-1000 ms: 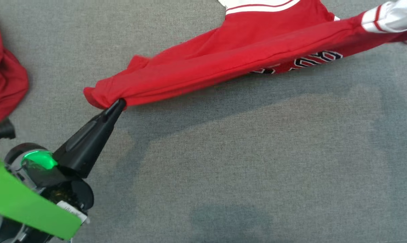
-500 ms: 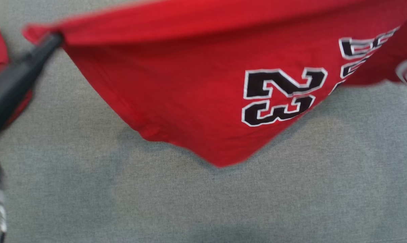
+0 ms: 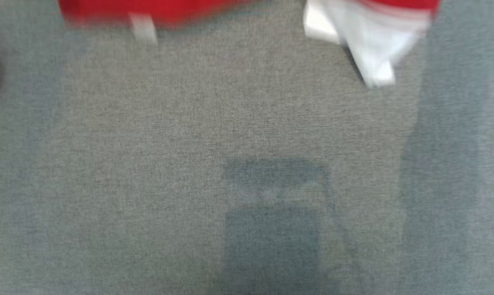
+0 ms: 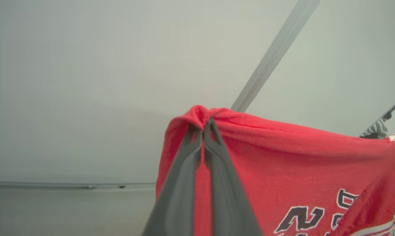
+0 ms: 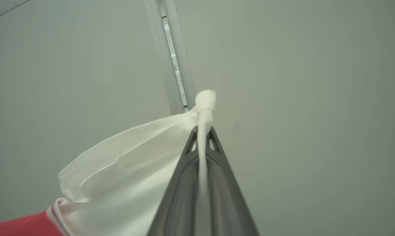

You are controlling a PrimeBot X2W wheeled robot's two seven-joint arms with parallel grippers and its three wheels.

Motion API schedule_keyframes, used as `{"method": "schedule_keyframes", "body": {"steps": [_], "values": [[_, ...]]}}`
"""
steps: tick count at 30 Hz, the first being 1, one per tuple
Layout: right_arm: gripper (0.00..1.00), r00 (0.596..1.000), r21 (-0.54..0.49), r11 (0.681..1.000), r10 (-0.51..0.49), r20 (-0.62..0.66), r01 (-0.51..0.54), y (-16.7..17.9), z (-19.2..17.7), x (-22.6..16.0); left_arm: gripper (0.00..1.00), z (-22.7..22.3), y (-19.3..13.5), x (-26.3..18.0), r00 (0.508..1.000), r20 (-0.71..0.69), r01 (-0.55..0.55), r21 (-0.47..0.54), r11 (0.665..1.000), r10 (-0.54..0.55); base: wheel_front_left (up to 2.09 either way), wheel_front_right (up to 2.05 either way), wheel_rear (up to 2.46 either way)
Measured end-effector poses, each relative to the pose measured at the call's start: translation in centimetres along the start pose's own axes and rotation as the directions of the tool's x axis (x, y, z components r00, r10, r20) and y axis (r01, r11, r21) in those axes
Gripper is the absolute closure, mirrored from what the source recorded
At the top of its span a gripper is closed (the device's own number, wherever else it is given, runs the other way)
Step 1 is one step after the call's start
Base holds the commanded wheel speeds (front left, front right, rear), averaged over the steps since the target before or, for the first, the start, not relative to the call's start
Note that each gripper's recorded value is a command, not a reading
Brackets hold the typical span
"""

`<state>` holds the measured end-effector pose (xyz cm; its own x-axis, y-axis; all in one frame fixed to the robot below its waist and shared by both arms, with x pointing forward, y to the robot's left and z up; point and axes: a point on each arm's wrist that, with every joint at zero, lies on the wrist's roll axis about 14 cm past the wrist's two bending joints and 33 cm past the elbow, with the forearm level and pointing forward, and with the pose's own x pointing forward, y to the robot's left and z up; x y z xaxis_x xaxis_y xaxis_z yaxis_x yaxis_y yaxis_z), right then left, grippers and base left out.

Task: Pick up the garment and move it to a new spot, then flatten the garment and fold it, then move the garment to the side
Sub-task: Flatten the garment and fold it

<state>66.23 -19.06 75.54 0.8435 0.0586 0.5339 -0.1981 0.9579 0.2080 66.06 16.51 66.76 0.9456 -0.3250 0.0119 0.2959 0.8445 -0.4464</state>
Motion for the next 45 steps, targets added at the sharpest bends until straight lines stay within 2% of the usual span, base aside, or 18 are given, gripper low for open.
{"method": "schedule_keyframes", "body": {"steps": [3, 6, 9, 13, 18, 20, 23, 27, 30, 37, 43, 45], "values": [[1.00, 0.993, 0.012, 1.000, 0.014, 0.119, -0.016, 1.8, 0.4, 3.0, 1.00, 2.9, 0.0, 3.2, 0.971, 0.238, -0.002, 0.057, 0.998, -0.012, 0.00, 0.00, 0.00], [1.00, 0.979, 0.011, 0.997, 0.075, 0.190, -0.078, 4.3, 0.2, 5.0, 1.00, 3.3, 0.2, 4.9, 0.934, 0.352, 0.018, 0.119, 0.993, -0.059, 0.00, 0.00, 0.00], [1.00, 0.977, 0.042, 0.992, 0.111, 0.183, -0.120, 5.8, -1.8, 6.0, 1.00, 1.9, 1.2, 6.1, 0.920, 0.379, 0.029, 0.180, 0.983, -0.097, 0.00, 0.00, 0.00], [1.00, 0.984, 0.069, 0.982, 0.170, 0.057, -0.174, 7.2, -7.6, 5.3, 1.00, -2.4, 3.6, 7.2, 0.943, 0.313, 0.041, 0.235, 0.971, -0.116, 0.00, 0.00, 0.00], [1.00, 0.973, 0.106, 0.986, 0.149, -0.179, -0.131, 3.6, -16.8, -1.3, 1.00, -12.3, 7.2, 5.9, 0.992, 0.110, 0.041, 0.215, 0.976, -0.066, 0.00, 0.00, 0.00], [1.00, 0.957, 0.112, 0.987, 0.140, -0.255, -0.115, 2.2, -18.8, -5.0, 1.00, -15.3, 8.1, 4.3, 0.998, 0.053, 0.031, 0.171, 0.985, -0.040, 0.00, 0.00, 0.00], [1.00, 0.932, 0.132, 0.988, 0.116, -0.345, -0.074, 0.1, -20.0, -10.2, 1.00, -19.0, 8.9, 1.1, 0.999, -0.034, 0.016, 0.120, 0.993, -0.012, 0.00, 0.00, 0.00], [1.00, 0.892, 0.154, 0.988, 0.083, -0.445, -0.015, -2.4, -19.0, -16.7, 1.00, -21.3, 8.1, -3.5, 0.996, -0.085, 0.014, 0.029, 0.999, -0.011, 0.00, 0.00, 0.00], [1.00, 0.844, 0.157, 0.988, 0.083, -0.531, 0.002, -3.3, -17.7, -21.4, 1.00, -23.7, 6.6, -8.1, 0.987, -0.159, 0.027, -0.039, 0.999, -0.033, 0.00, 0.00, 0.00], [1.00, 0.781, 0.189, 0.978, 0.055, -0.622, 0.082, -4.0, -12.5, -29.3, 1.00, -25.2, 3.6, -17.3, 0.971, -0.238, 0.005, -0.112, 0.994, -0.031, 0.00, 0.00, 0.00], [1.00, 0.688, 0.196, 0.969, 0.038, -0.725, 0.153, -3.6, -9.4, -35.9, 1.00, -26.4, 0.6, -25.1, 0.959, -0.283, -0.095, -0.212, 0.973, 0.032, 0.00, 0.00, 0.00], [1.00, 0.644, 0.206, 0.962, 0.043, -0.764, 0.180, -3.1, -8.6, -38.2, 1.00, -26.7, -0.6, -27.3, 0.954, -0.297, -0.122, -0.251, 0.960, 0.044, 0.00, 0.00, 0.00]]}}
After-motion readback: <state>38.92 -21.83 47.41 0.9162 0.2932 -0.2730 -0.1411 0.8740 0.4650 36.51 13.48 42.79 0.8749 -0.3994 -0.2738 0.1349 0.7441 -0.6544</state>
